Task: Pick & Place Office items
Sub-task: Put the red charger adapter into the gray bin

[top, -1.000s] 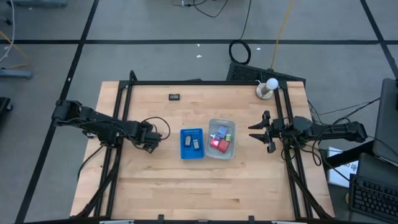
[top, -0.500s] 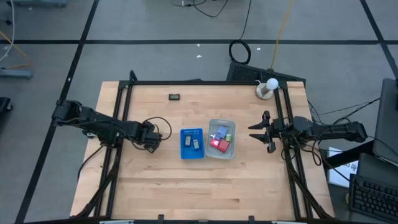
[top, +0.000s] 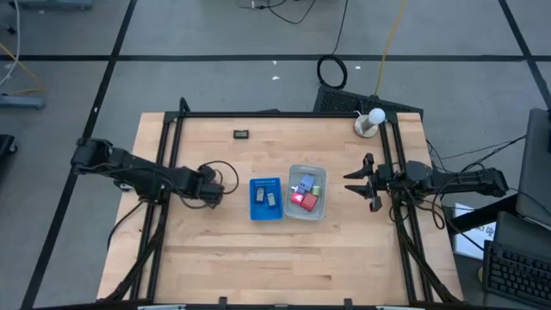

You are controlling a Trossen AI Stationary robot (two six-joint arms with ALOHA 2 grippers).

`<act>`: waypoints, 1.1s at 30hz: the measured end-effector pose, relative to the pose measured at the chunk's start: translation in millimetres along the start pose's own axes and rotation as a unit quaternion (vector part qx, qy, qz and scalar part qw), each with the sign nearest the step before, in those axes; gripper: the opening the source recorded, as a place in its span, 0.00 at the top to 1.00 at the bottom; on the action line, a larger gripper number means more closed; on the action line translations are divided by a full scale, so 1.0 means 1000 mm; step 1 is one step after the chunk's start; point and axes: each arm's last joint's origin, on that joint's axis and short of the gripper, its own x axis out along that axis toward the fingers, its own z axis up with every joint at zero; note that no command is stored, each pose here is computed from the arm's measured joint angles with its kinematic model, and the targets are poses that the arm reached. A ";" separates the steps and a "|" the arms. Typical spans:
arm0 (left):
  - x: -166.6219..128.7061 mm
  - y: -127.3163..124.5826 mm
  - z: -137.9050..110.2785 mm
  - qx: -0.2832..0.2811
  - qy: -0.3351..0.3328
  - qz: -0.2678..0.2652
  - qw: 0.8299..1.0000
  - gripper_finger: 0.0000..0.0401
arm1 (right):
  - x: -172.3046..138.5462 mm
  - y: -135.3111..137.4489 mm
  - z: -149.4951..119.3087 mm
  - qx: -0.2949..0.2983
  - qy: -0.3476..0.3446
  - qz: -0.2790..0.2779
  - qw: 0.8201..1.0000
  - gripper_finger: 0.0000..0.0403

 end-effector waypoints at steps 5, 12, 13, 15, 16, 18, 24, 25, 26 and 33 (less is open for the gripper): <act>-0.009 0.005 0.001 -0.014 -0.017 -0.023 1.000 0.47 | 0.000 0.000 0.000 0.000 0.000 0.000 1.000 0.64; -0.039 0.003 0.010 -0.025 -0.088 -0.098 0.991 0.47 | 0.000 0.000 0.000 0.000 0.000 0.000 1.000 0.64; -0.045 0.001 0.012 -0.021 -0.105 -0.121 0.987 0.47 | 0.000 0.000 0.000 0.000 0.000 0.000 1.000 0.64; -0.057 -0.006 0.017 -0.009 -0.146 -0.175 0.974 0.47 | 0.000 0.000 0.000 0.000 0.000 0.000 1.000 0.64; -0.063 -0.009 0.020 -0.002 -0.171 -0.205 0.964 0.47 | 0.000 0.000 0.000 0.000 0.000 0.000 1.000 0.64; -0.074 -0.016 0.024 0.020 -0.216 -0.259 0.941 0.47 | 0.000 0.000 0.000 0.000 0.000 0.000 1.000 0.64; -0.102 -0.038 0.035 0.063 -0.307 -0.401 0.861 0.45 | 0.001 0.000 0.000 0.000 0.002 0.000 1.000 0.64; -0.104 -0.041 0.037 0.059 -0.313 -0.416 0.852 0.45 | 0.001 0.000 -0.001 0.000 0.006 -0.001 1.000 0.64; -0.104 -0.045 0.039 0.056 -0.316 -0.428 0.845 0.46 | 0.002 0.000 -0.002 0.000 0.012 -0.001 1.000 0.64; -0.101 -0.075 0.047 0.076 -0.306 -0.524 0.791 0.47 | 0.018 0.000 -0.005 -0.009 0.021 -0.002 1.000 0.64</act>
